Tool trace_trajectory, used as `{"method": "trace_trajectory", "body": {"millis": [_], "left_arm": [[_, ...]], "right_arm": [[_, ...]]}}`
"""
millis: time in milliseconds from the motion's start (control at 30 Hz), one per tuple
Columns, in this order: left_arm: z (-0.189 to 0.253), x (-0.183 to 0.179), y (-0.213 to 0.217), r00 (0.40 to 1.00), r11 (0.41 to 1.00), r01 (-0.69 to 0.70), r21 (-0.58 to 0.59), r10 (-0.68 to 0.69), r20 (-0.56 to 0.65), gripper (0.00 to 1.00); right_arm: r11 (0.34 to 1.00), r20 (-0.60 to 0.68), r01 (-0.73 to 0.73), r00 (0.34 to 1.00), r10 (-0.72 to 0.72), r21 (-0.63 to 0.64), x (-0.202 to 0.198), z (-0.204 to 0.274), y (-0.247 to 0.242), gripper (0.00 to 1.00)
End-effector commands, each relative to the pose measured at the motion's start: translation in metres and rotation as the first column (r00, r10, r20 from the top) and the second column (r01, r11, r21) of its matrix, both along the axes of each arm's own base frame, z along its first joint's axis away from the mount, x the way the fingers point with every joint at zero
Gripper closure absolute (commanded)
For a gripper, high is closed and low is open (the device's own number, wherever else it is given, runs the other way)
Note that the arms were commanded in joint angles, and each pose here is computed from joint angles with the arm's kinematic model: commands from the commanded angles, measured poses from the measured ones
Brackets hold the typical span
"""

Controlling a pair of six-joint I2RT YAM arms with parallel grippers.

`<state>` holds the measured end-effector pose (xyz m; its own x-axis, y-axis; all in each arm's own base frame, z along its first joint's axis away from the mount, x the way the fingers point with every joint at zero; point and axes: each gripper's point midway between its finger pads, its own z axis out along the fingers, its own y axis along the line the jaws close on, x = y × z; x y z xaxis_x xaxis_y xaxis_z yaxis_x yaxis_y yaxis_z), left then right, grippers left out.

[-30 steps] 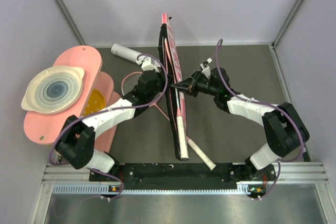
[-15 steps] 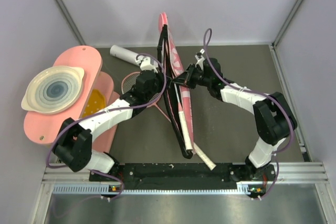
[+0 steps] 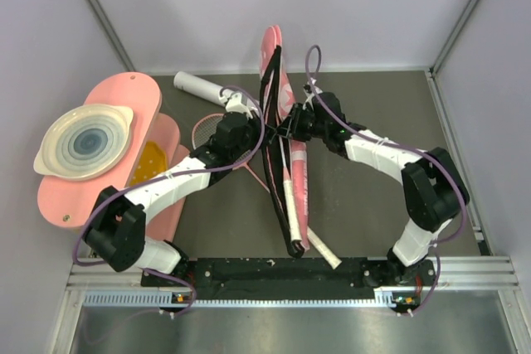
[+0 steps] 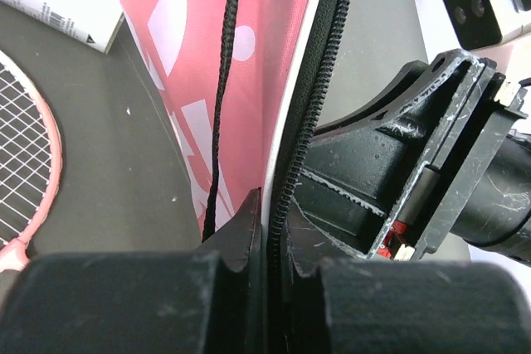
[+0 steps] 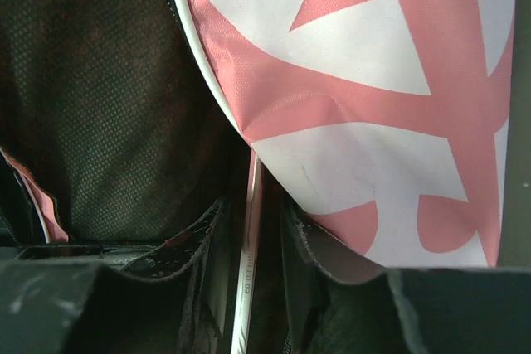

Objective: Pack up the badminton gear

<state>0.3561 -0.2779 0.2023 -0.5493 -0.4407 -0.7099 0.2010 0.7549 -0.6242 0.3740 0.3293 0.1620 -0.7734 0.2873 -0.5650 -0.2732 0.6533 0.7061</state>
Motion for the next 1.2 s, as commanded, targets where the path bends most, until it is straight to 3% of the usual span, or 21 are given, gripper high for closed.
{"method": "trace_trajectory", "body": {"millis": [0, 333, 767, 900, 1033, 1167], "left_arm": [[0.042, -0.004, -0.014, 0.996, 0.995, 0.049, -0.088, -0.042, 0.077, 1.0], [0.043, -0.003, -0.017, 0.996, 0.994, 0.058, -0.096, -0.051, 0.075, 1.0], [0.037, -0.007, -0.022, 0.996, 0.989, 0.083, -0.124, -0.077, 0.05, 1.0], [0.043, -0.009, -0.022, 0.995, 0.988, 0.083, -0.132, -0.076, 0.06, 1.0], [0.048, -0.01, -0.02, 0.995, 0.988, 0.087, -0.127, -0.078, 0.068, 1.0], [0.048, -0.012, -0.017, 0.995, 0.99, 0.084, -0.114, -0.077, 0.066, 1.0]], "right_arm": [[0.993, 0.08, -0.037, 0.996, 0.046, -0.11, -0.016, 0.017, -0.007, 0.69], [0.98, 0.103, -0.118, 0.985, 0.135, -0.158, -0.075, 0.035, -0.007, 0.71], [0.958, 0.057, -0.111, 0.99, 0.13, -0.263, -0.074, -0.012, 0.005, 0.69], [0.96, 0.078, -0.11, 0.988, 0.134, -0.258, -0.073, -0.004, 0.008, 0.8], [0.964, 0.118, -0.079, 0.987, 0.112, -0.253, -0.069, 0.013, 0.004, 0.98], [0.975, 0.163, -0.049, 0.983, 0.086, -0.219, -0.07, 0.037, 0.0, 1.0]]}}
